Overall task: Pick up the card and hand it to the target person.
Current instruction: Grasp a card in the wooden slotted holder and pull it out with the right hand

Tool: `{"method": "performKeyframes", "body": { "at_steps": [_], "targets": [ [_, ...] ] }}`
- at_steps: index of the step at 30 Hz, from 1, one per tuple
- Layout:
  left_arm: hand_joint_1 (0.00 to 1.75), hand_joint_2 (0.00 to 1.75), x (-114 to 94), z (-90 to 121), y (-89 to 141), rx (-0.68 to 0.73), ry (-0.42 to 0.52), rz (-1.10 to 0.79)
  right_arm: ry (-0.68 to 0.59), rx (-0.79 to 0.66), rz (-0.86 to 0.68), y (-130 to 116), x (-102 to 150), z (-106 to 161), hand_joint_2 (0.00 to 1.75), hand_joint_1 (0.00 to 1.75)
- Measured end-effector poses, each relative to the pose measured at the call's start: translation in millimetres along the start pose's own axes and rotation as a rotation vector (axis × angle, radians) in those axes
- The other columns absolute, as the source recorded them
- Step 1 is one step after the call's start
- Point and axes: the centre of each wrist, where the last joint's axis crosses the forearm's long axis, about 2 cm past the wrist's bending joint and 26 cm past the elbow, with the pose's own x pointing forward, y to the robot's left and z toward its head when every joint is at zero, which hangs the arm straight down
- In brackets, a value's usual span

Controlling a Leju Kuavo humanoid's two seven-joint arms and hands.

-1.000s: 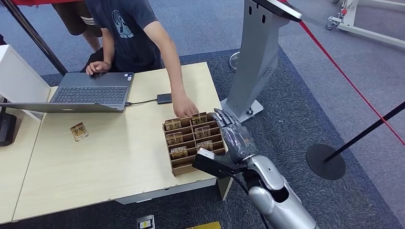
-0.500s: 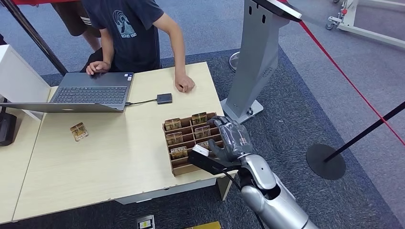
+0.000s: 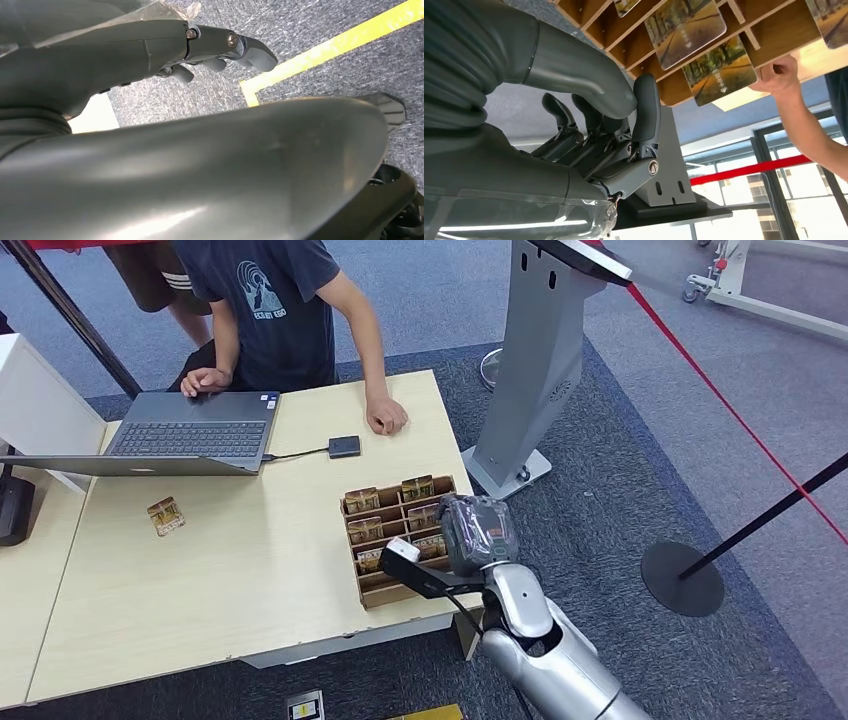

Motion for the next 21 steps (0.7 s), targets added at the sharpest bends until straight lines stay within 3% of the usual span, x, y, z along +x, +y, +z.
{"method": "performKeyframes", "body": {
  "at_steps": [1, 9, 21],
  "targets": [
    [0.0, 0.0, 0, 0, 0, 0.0, 0.0, 0.001, -0.002, 0.008, 0.007, 2, 2, -2, 1.75, 0.66],
    [0.0, 0.0, 0, 0, 0, 0.0, 0.002, 0.01, -0.026, 0.067, -0.001, 14, 17, -7, 1.75, 0.42],
    [0.0, 0.0, -1, 0, 0, 0.007, 0.004, 0.015, -0.013, 0.098, -0.021, 20, 15, -6, 1.75, 0.41]
  ]
}}
